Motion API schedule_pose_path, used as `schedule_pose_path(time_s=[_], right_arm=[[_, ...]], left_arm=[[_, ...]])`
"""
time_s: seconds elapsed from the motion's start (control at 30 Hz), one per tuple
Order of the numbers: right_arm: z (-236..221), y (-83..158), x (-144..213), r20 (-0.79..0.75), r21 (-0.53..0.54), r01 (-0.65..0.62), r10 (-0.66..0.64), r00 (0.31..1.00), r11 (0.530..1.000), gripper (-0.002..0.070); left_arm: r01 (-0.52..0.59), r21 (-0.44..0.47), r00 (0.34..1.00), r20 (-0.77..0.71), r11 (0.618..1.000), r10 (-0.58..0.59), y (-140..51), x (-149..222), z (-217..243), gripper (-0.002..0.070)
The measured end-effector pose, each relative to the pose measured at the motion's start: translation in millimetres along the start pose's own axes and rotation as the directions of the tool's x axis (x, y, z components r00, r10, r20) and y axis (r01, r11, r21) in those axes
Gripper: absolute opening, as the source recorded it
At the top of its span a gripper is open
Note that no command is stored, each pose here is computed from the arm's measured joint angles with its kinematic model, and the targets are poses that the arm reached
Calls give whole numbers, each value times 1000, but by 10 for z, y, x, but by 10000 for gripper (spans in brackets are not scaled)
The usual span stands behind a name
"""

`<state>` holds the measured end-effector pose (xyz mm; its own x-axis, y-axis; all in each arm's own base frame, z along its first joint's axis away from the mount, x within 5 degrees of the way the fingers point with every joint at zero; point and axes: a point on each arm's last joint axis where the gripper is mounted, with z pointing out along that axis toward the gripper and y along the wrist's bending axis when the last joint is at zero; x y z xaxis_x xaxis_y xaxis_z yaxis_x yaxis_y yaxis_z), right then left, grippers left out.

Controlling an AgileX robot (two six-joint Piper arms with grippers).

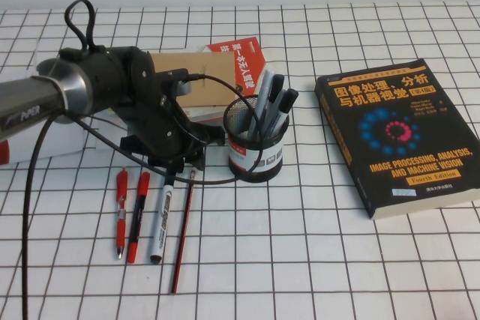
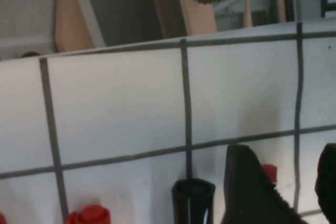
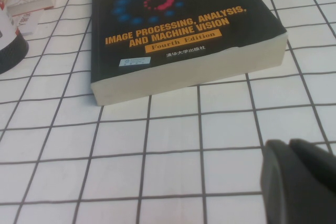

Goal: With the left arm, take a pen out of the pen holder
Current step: 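Take a marker out of the pen holder and lay it on the table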

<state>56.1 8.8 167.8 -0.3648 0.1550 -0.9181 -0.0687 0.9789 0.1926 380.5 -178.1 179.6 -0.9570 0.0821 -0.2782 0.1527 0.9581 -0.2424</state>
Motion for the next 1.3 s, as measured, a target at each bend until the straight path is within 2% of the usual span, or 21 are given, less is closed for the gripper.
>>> schedule_pose_path(time_s=[0.2,0.27,0.43,0.53,0.73,1.03,1.3], right_arm=[[0,0,0,0,0,0,0,1000,1000,-16],[0,0,0,0,0,0,0,1000,1000,-16],[0,0,0,0,0,0,0,1000,1000,-16],[0,0,0,0,0,0,0,1000,1000,-16],[0,0,0,0,0,0,0,1000,1000,-16],[0,0,0,0,0,0,0,1000,1000,-16],[0,0,0,0,0,0,0,1000,1000,-16]], left_arm=[[-72,0,997,-14,997,72,-59,-46,-250,250],[-127,11,992,29,992,127,-110,-63,-513,209],[-273,10,947,177,962,267,-207,-20,-1205,43],[-336,-22,902,282,942,328,-230,95,-1682,12],[-371,-61,824,438,927,359,-128,668,-2300,0],[-389,-75,819,429,918,382,195,1646,-2257,0],[-402,-75,800,456,913,390,359,2238,-2367,0]])
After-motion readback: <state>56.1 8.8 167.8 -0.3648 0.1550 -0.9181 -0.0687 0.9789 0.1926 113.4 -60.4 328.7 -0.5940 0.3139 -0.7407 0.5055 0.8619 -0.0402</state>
